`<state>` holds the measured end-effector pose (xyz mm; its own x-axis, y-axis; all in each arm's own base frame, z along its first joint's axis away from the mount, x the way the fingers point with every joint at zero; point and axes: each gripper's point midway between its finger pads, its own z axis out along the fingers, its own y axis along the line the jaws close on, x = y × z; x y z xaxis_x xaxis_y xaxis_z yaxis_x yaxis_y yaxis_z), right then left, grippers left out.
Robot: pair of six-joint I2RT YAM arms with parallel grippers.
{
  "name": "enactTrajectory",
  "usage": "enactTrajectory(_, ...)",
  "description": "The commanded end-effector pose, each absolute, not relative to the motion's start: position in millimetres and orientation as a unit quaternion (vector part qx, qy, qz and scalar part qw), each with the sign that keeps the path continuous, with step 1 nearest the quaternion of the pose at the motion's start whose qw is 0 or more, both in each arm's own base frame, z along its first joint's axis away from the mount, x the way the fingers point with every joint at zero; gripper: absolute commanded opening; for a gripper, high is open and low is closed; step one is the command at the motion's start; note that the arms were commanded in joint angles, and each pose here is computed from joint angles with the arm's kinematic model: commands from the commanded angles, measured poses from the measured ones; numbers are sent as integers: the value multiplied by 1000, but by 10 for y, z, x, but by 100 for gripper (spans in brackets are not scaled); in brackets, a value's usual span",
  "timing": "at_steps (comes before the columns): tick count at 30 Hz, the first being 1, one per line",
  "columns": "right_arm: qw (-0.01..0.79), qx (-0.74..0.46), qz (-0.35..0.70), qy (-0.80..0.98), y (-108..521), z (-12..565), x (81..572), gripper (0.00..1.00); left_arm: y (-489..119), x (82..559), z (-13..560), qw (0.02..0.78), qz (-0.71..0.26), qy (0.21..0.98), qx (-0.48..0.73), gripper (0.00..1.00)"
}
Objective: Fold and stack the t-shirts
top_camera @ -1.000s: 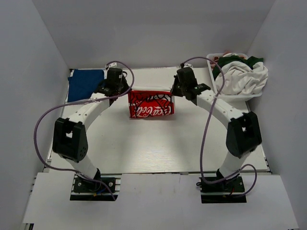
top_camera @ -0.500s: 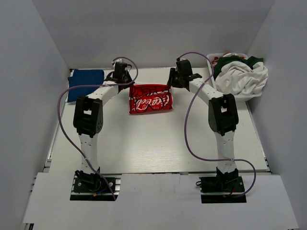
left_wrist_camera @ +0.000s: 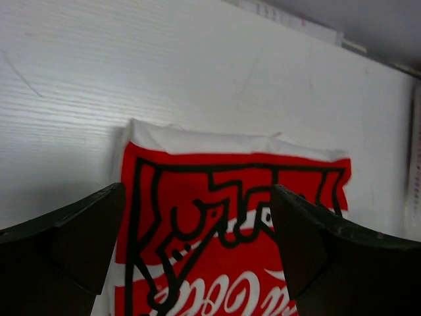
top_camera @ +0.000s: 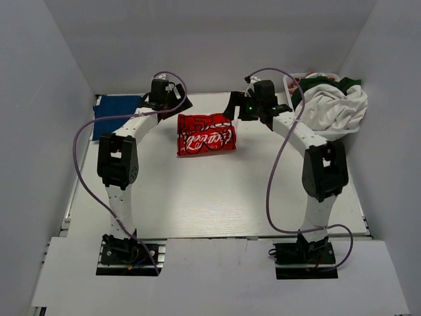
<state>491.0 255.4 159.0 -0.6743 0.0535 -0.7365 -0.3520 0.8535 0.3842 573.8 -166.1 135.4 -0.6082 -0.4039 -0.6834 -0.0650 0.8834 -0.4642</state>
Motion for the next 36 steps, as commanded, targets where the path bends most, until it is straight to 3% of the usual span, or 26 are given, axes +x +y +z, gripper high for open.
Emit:
enactTrajectory(1, 403, -152, 373, 822, 3005, 2053, 4445, 90, -2017, 5458, 1607, 412, -279, 864, -77, 100)
enactTrajectory(9, 298, -115, 459, 829, 3233, 1373, 4169, 90, -2194, 5391, 1010, 351, -303, 882, -82, 100)
enactTrajectory(14, 246, -36, 421, 872, 2973, 438, 4387, 90, -2104, 5491, 582, 325, -291, 894, -101, 100)
enactTrajectory(19, 218, 3, 404, 888, 2760, 47, 4261, 90, -2068, 5616, 418, 318, -269, 902, -113, 100)
enactTrajectory(24, 232, -39, 416, 878, 2837, 302, 4244, 90, -2110, 5627, 533, 320, -280, 899, -101, 100)
enactTrajectory(29, 319, -112, 411, 847, 2874, 1070, 4280, 90, -2149, 5690, 1364, 387, -266, 882, -40, 100)
enactTrajectory(31, 359, -123, 406, 832, 2850, 1428, 4248, 90, -2151, 5507, 1448, 364, -257, 894, -34, 100)
enactTrajectory(36, 383, -136, 372, 834, 2710, 1675, 4122, 90, -1888, 5117, 1402, 361, -213, 906, -49, 100)
